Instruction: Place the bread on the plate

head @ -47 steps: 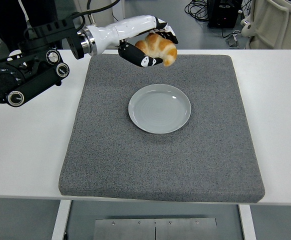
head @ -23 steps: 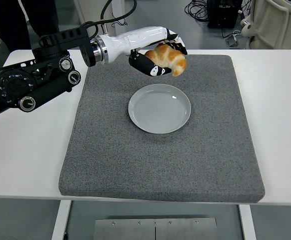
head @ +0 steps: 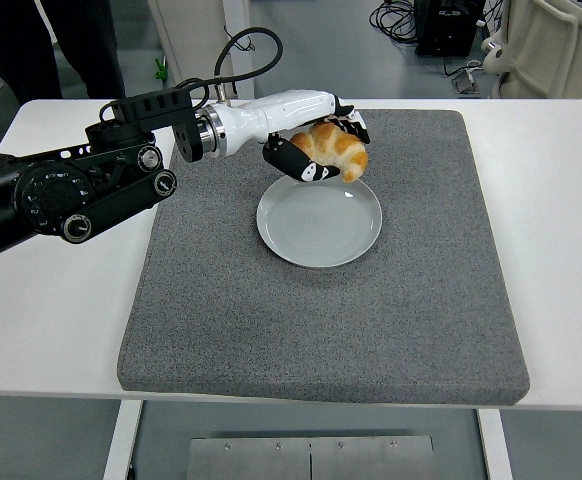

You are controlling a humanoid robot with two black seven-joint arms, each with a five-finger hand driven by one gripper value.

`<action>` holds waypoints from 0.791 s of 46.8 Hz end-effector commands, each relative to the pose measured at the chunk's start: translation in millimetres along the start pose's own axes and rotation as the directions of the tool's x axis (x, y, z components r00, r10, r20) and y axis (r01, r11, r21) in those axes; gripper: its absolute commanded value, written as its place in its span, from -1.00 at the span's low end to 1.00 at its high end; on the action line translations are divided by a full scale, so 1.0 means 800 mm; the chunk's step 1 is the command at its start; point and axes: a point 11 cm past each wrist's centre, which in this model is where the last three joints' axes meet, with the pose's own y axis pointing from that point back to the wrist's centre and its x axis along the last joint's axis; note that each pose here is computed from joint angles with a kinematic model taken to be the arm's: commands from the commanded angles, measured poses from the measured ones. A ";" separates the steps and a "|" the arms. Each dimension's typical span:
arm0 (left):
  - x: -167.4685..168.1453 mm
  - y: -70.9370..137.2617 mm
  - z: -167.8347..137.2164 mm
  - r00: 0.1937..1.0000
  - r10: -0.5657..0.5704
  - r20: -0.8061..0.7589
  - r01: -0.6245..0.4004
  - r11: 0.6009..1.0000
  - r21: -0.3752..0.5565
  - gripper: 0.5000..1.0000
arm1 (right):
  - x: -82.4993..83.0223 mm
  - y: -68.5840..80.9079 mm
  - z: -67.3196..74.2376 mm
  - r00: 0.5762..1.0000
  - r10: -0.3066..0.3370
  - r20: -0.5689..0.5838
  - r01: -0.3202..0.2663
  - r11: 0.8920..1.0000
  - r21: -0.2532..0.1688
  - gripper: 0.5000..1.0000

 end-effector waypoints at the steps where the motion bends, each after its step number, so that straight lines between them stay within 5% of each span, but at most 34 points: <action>1: -0.006 0.001 -0.004 1.000 -0.001 0.021 0.000 1.000 0.009 -0.58 | 0.000 0.000 0.000 1.000 0.000 0.000 0.000 1.000 0.000 1.00; 37: -0.068 0.000 -0.038 0.999 -0.019 0.044 0.015 0.997 0.073 -0.58 | 0.000 0.000 0.000 1.000 0.000 0.000 0.000 1.000 0.000 1.00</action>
